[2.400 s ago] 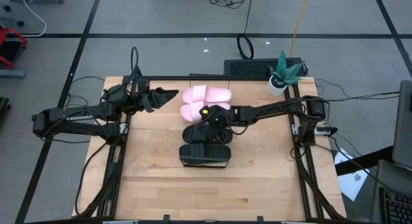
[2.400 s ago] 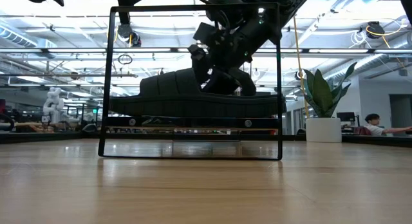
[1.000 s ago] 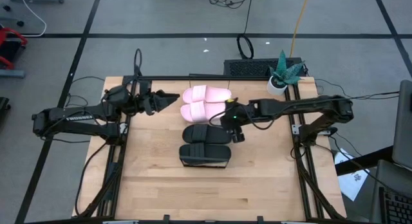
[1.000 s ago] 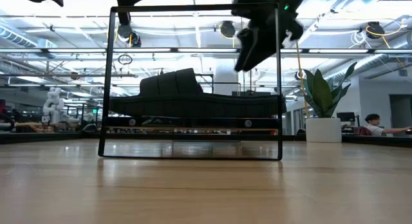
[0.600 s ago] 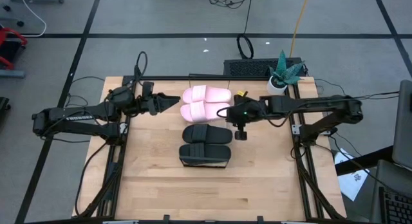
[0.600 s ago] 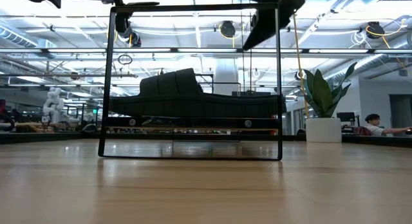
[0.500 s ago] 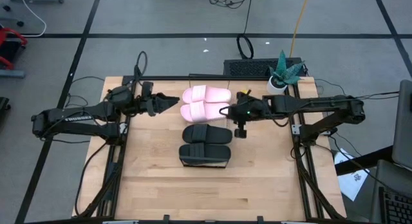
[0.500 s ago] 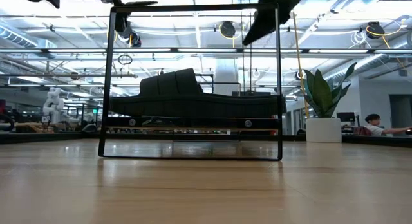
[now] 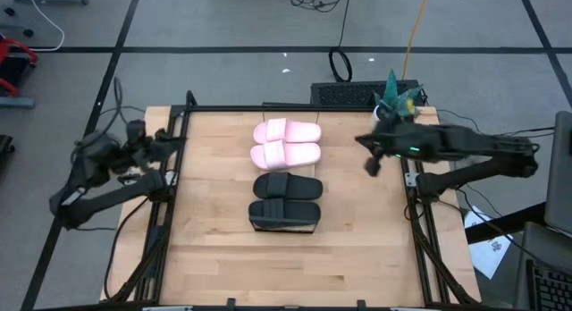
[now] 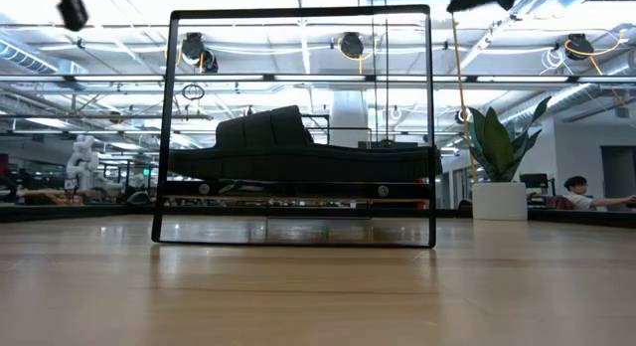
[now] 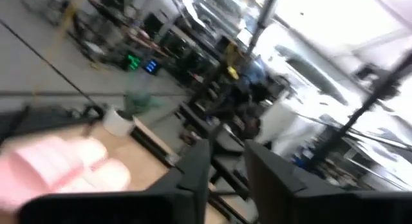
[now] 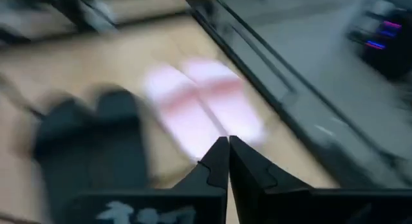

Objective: Pick and place slides into the shelf
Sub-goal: Return to Home Position

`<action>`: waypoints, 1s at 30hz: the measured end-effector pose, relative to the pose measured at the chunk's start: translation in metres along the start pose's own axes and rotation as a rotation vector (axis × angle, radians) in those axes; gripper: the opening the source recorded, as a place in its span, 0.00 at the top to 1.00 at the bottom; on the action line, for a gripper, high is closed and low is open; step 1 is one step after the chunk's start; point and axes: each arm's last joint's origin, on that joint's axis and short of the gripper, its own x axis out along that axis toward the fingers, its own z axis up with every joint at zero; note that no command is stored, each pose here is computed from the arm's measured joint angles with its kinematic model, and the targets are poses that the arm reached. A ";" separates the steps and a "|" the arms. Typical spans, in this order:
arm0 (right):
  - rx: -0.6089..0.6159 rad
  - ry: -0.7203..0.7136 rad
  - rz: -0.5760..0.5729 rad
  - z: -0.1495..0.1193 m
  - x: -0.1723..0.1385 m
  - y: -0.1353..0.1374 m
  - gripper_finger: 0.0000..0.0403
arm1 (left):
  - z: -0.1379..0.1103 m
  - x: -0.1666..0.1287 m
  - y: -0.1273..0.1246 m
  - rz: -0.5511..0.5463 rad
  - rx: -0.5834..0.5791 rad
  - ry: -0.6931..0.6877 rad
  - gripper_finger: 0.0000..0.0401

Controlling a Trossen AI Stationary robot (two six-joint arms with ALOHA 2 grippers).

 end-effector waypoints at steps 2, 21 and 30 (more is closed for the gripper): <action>0.081 -0.105 0.112 -0.010 -0.014 0.002 1.00 | -0.004 -0.013 -0.002 -0.041 -0.005 0.018 0.82; 0.288 -0.431 0.180 -0.126 -0.012 0.011 1.00 | -0.043 0.000 0.036 0.014 0.102 0.164 0.97; 0.387 -0.419 0.305 -0.138 -0.018 -0.002 1.00 | -0.068 0.019 0.056 -0.096 0.068 0.172 0.98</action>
